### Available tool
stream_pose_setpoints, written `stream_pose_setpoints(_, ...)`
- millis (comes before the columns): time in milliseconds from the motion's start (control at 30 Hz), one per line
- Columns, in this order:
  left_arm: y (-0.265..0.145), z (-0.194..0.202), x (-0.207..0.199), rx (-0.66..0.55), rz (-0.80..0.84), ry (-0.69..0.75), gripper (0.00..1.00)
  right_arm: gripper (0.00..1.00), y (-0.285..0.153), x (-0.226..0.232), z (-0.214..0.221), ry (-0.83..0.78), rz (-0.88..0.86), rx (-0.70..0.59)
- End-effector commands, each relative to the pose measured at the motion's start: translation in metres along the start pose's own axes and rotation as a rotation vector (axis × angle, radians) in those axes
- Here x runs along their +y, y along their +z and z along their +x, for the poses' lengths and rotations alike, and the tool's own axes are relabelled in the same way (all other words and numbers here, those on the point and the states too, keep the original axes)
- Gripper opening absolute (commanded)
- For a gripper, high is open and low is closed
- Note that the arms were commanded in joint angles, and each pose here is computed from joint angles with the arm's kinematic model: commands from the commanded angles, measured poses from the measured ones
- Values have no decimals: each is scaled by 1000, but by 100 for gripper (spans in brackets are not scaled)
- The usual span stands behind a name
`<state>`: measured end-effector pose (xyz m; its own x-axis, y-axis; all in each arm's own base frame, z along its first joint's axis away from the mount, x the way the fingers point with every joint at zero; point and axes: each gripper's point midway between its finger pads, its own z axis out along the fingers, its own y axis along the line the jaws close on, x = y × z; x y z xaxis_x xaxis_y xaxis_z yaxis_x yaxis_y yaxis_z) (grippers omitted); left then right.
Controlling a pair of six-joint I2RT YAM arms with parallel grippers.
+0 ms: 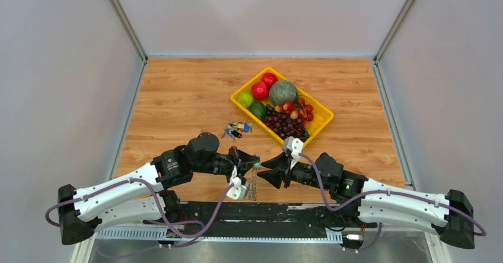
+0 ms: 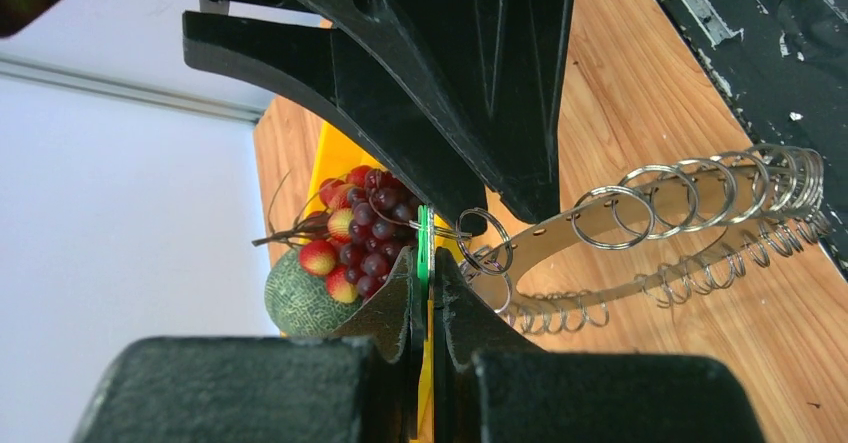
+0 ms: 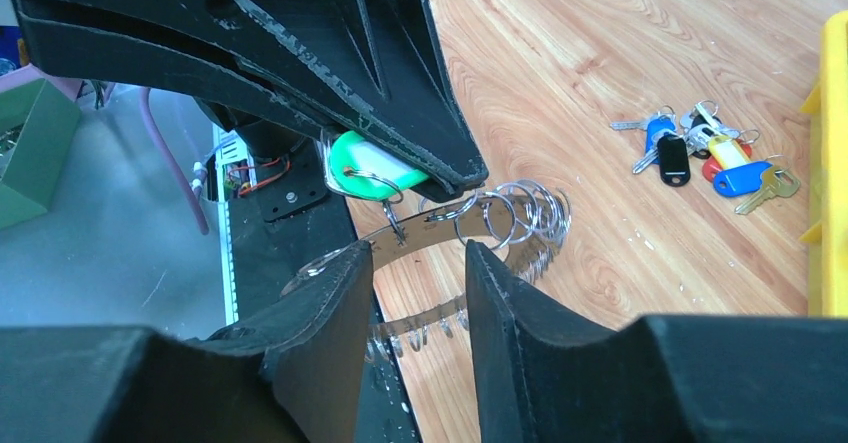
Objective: Remove the keys from the keyring
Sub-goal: Remove the key from the keyring.
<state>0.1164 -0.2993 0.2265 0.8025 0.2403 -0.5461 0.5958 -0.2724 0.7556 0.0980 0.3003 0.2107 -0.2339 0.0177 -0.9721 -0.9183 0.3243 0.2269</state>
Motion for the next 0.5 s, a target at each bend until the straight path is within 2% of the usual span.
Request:
stream_pose_setpoints(0,-1,-12,6,-58,-8,37,0,43,6,9,-28,-33,-42,-86)
stream_pose_setpoints(300,0,-12,4,-62,-2,35,0,45,7,11,-37,-50,-55,-120)
stream_pose_setpoints(467,1,-12,4,-61,-2,35,0,34,7,10,-38,-55,-49,-124)
